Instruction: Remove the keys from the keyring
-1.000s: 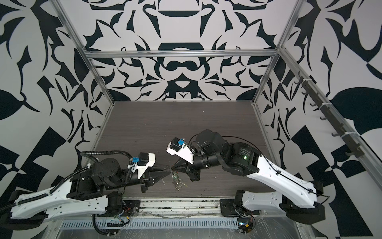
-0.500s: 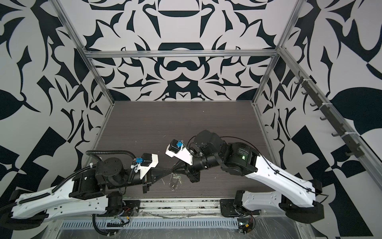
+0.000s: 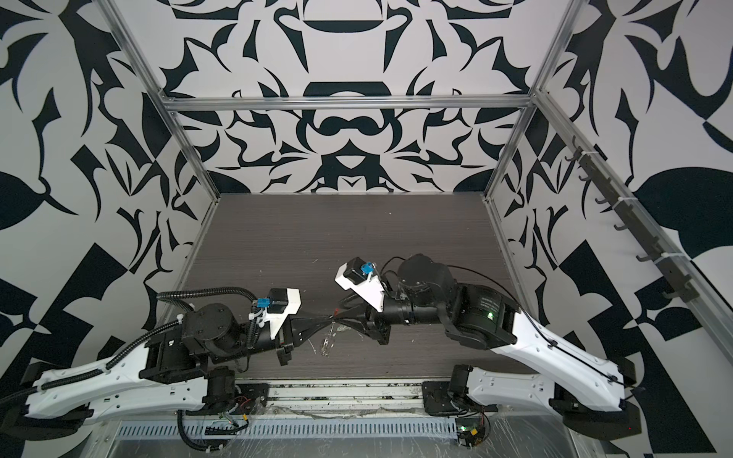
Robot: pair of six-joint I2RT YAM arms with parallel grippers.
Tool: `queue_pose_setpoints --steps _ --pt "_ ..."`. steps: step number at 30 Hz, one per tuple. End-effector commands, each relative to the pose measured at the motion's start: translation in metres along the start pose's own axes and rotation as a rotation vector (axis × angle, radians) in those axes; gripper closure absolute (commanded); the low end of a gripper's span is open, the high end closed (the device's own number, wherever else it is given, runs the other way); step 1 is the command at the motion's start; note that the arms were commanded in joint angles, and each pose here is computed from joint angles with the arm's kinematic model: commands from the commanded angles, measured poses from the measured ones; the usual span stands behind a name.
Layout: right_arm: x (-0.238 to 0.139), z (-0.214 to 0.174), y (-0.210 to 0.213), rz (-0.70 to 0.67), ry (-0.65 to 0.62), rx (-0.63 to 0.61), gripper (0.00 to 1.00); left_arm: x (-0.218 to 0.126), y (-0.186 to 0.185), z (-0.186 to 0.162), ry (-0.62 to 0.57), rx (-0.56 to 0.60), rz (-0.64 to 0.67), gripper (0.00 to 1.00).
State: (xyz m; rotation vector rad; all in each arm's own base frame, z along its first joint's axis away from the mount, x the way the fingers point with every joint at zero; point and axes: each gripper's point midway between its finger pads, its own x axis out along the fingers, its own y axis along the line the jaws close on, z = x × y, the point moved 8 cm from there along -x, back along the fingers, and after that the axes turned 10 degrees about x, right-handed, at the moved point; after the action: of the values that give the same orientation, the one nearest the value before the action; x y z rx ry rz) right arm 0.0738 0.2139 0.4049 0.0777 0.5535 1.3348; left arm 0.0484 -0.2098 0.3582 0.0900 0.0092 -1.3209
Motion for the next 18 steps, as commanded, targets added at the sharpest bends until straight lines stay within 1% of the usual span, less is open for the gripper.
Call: queue_pose_setpoints --steps 1,5,8,12,18 --pt "-0.009 0.011 0.004 0.027 -0.162 -0.020 0.60 -0.009 0.006 0.015 -0.129 -0.026 0.058 1.00" --pt "-0.009 -0.007 0.001 0.070 -0.202 -0.019 0.53 -0.017 0.006 0.019 -0.193 -0.026 0.060 1.00" --pt "-0.002 -0.016 -0.002 0.082 -0.193 -0.008 0.49 -0.019 0.005 0.022 -0.219 -0.022 0.044 1.00" --pt "0.008 -0.020 -0.007 0.072 -0.166 0.000 0.48 -0.016 0.003 0.023 -0.216 -0.017 0.022 1.00" --pt "0.008 -0.016 -0.006 0.078 -0.197 -0.010 0.48 -0.014 0.002 0.023 -0.213 -0.019 0.013 1.00"
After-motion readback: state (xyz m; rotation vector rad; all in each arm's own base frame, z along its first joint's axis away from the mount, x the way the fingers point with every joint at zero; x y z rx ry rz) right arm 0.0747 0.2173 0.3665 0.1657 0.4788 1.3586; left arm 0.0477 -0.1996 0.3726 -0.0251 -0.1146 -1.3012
